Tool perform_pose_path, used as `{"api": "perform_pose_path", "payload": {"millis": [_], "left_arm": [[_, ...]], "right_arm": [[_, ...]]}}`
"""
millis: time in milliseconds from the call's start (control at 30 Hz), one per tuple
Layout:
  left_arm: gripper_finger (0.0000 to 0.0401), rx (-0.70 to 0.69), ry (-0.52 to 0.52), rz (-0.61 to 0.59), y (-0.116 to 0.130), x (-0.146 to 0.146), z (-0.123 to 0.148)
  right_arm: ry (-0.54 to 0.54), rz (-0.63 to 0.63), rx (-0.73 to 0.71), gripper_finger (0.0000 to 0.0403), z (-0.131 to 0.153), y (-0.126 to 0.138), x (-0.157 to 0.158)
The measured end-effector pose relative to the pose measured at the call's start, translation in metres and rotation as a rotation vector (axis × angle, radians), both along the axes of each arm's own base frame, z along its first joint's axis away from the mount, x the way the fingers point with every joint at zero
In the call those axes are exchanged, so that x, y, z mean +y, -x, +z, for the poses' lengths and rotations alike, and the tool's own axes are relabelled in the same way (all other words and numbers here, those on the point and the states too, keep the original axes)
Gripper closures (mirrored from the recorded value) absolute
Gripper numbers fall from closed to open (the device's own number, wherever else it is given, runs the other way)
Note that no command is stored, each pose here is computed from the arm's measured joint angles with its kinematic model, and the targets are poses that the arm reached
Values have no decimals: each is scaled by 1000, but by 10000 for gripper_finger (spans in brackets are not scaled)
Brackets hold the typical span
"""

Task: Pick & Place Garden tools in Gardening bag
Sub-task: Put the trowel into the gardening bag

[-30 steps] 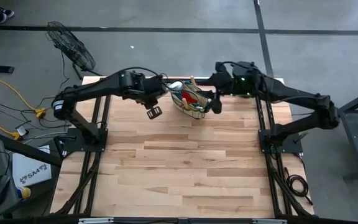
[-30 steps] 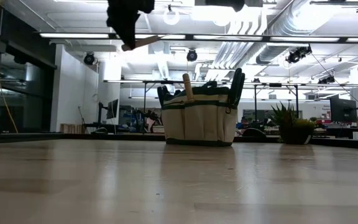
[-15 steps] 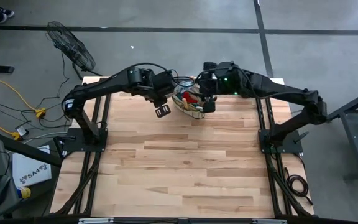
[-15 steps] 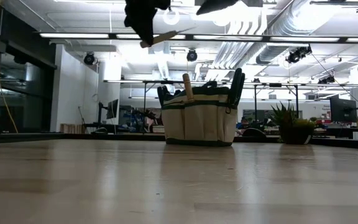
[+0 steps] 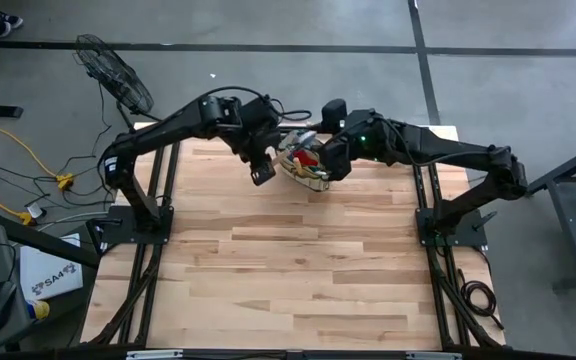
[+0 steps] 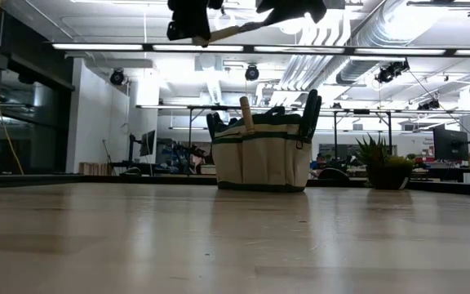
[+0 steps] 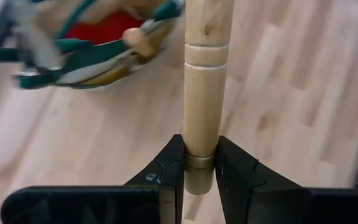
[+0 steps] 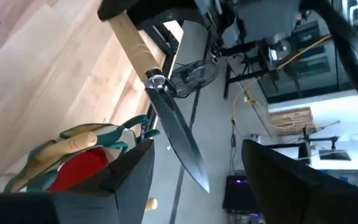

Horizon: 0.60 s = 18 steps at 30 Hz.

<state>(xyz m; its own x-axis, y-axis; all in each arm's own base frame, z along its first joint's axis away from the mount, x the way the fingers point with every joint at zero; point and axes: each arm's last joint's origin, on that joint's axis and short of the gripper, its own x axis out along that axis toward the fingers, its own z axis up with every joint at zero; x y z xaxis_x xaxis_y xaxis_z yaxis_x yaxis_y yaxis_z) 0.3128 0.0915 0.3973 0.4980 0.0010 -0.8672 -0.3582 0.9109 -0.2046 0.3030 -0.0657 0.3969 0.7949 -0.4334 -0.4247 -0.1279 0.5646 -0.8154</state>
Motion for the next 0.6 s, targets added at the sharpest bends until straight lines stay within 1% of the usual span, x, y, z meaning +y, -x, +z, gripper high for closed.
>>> {"api": "perform_pose_path", "payload": {"millis": [133,300,400,600], "left_arm": [[345,-65,102,-64,-3,-1,2],[345,-134,171,-120,-7,-3,5],[345,-145,177,-110,-7,-3,6],[345,-128,204,-29,-6,2,5]], "right_arm": [[23,35,19,174,0,0,-1],[59,49,37,197,0,0,-1],[59,57,38,222,0,0,2],[37,78,25,279,0,-2,11]]}}
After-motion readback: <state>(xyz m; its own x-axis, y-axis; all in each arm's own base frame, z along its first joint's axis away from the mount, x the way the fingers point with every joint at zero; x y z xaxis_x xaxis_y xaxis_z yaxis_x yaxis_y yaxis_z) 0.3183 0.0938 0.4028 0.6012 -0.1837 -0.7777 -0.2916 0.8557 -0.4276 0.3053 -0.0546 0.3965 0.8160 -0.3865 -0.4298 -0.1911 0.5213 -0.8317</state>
